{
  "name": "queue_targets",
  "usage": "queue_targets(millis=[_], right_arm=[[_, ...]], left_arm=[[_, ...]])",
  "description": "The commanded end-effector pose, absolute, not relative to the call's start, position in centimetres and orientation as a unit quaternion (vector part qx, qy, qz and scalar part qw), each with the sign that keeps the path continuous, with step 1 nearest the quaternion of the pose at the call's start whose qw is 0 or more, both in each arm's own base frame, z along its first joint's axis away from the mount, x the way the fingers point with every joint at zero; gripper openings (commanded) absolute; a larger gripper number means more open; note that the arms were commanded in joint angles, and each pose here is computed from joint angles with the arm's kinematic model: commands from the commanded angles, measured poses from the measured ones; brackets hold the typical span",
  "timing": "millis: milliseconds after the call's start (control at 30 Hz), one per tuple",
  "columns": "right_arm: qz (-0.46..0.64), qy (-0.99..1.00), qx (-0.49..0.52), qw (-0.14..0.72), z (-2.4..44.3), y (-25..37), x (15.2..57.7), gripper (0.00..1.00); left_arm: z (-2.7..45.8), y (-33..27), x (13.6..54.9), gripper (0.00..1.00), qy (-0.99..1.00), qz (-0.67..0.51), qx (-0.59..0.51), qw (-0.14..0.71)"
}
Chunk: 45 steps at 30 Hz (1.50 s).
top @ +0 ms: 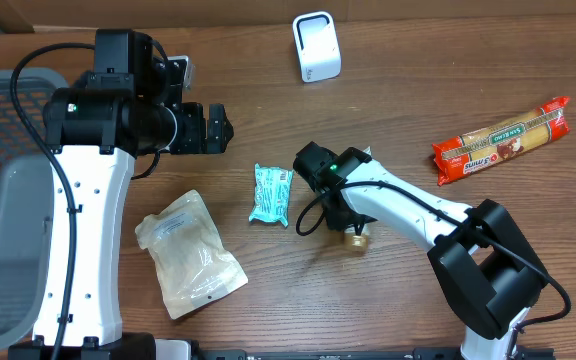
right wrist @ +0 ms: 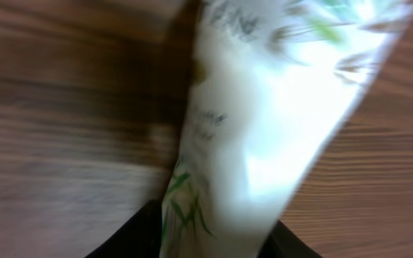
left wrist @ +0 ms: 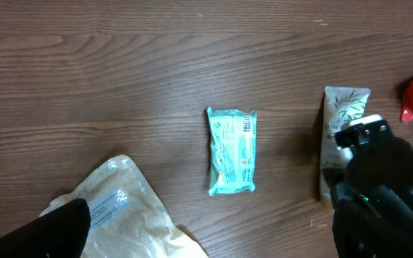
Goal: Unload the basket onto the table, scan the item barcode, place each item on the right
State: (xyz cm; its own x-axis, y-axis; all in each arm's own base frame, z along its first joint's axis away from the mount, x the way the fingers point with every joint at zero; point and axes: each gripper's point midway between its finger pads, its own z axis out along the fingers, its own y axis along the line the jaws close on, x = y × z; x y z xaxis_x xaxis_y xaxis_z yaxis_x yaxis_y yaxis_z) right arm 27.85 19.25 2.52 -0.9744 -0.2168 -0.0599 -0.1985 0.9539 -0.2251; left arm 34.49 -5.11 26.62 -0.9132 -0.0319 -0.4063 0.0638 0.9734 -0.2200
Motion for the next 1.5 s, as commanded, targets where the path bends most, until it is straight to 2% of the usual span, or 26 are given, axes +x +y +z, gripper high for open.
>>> queue_targets(millis=[0, 200, 433, 700, 900, 1000, 1100, 1133, 1467], right_arm=[[-0.040, 0.994, -0.102, 0.025, 2.9, 21.8, 27.4, 0.39], [-0.027, 0.994, -0.103, 0.031, 3.3, 22.5, 27.8, 0.42], [0.004, 0.992, -0.105, 0.063, 6.9, 24.8, 29.9, 0.44], [0.056, 0.988, -0.135, 0.050, 6.6, 28.3, 27.9, 0.45], [0.035, 0.995, -0.057, 0.074, 7.3, 25.8, 30.3, 0.48], [0.044, 0.995, -0.005, 0.088, 9.0, 23.4, 32.6, 0.56], [0.067, 0.993, 0.041, 0.084, 9.7, 20.7, 34.5, 0.79], [0.077, 0.993, 0.049, 0.077, 9.7, 20.0, 34.8, 0.83], [0.174, 0.981, 0.086, -0.017, 3.6, 18.2, 34.2, 0.88]], left_arm=[[28.3, -5.3, 34.4, 1.00, 0.965, -0.121, 0.021, 0.234], [28.3, -5.3, 34.4, 1.00, 0.965, -0.121, 0.020, 0.234], [28.3, -5.3, 34.4, 1.00, 0.965, -0.121, 0.021, 0.234], [28.3, -5.3, 34.4, 1.00, 0.965, -0.121, 0.021, 0.234], [28.3, -5.3, 34.4, 1.00, 0.965, -0.121, 0.021, 0.234], [28.3, -5.3, 34.4, 1.00, 0.965, -0.121, 0.021, 0.234], [28.3, -5.3, 34.4, 1.00, 0.965, -0.121, 0.021, 0.234], [28.3, -5.3, 34.4, 1.00, 0.965, -0.121, 0.020, 0.234], [28.3, -5.3, 34.4, 1.00, 0.965, -0.121, 0.021, 0.234]])
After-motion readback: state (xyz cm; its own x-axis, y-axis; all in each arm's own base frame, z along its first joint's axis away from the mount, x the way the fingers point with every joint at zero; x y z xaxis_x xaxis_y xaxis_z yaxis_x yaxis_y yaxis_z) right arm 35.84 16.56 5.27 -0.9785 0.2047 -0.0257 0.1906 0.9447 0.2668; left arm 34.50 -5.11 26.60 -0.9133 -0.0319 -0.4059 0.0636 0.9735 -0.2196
